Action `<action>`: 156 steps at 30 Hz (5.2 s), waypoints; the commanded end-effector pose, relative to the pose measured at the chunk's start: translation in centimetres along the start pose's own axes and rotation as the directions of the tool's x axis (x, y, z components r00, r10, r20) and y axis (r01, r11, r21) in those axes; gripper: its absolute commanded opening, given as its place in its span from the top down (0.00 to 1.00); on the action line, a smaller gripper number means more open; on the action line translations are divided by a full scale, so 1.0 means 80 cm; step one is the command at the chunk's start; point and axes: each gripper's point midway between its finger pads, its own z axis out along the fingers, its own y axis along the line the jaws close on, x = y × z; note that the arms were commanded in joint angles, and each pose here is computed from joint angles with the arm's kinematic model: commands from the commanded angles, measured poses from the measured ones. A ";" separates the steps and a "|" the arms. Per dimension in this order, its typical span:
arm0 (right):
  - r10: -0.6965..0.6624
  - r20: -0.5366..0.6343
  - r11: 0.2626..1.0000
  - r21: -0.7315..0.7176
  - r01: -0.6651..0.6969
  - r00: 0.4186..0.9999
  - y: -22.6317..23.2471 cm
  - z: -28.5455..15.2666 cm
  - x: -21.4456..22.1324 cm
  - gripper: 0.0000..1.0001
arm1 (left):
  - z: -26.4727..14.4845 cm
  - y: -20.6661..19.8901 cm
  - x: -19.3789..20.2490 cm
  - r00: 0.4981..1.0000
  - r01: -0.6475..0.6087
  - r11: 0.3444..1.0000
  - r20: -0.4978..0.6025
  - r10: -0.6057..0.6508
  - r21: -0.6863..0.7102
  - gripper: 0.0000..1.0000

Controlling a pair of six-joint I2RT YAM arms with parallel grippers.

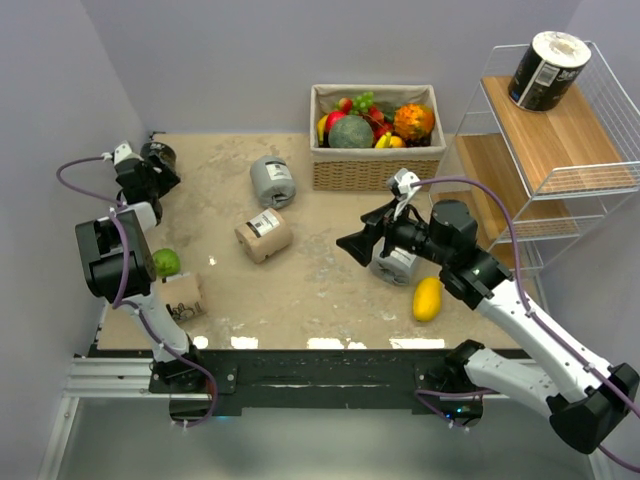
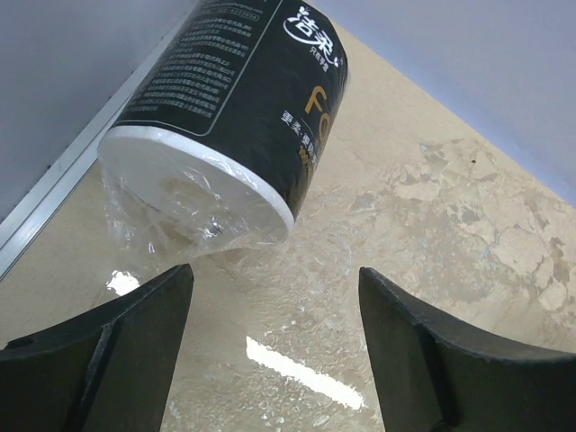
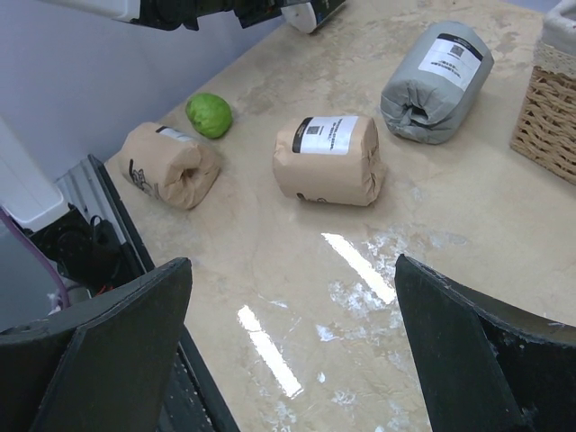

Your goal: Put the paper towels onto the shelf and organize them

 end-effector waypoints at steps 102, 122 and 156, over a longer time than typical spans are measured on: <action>0.429 -0.032 0.841 -0.350 -0.412 0.903 0.042 0.160 -0.037 0.02 | -0.445 -0.255 0.060 0.951 0.239 0.408 -0.298 0.086 0.881 0.68; 0.445 -0.037 0.785 -0.465 -0.410 0.895 0.079 0.176 -0.029 0.39 | -0.464 -0.253 0.069 0.936 0.307 0.354 -0.347 0.055 0.883 0.64; 0.057 -0.143 0.984 0.175 -0.032 0.988 -0.015 0.034 0.000 0.73 | -0.410 -0.252 0.037 0.966 0.075 0.566 -0.201 0.164 0.821 0.19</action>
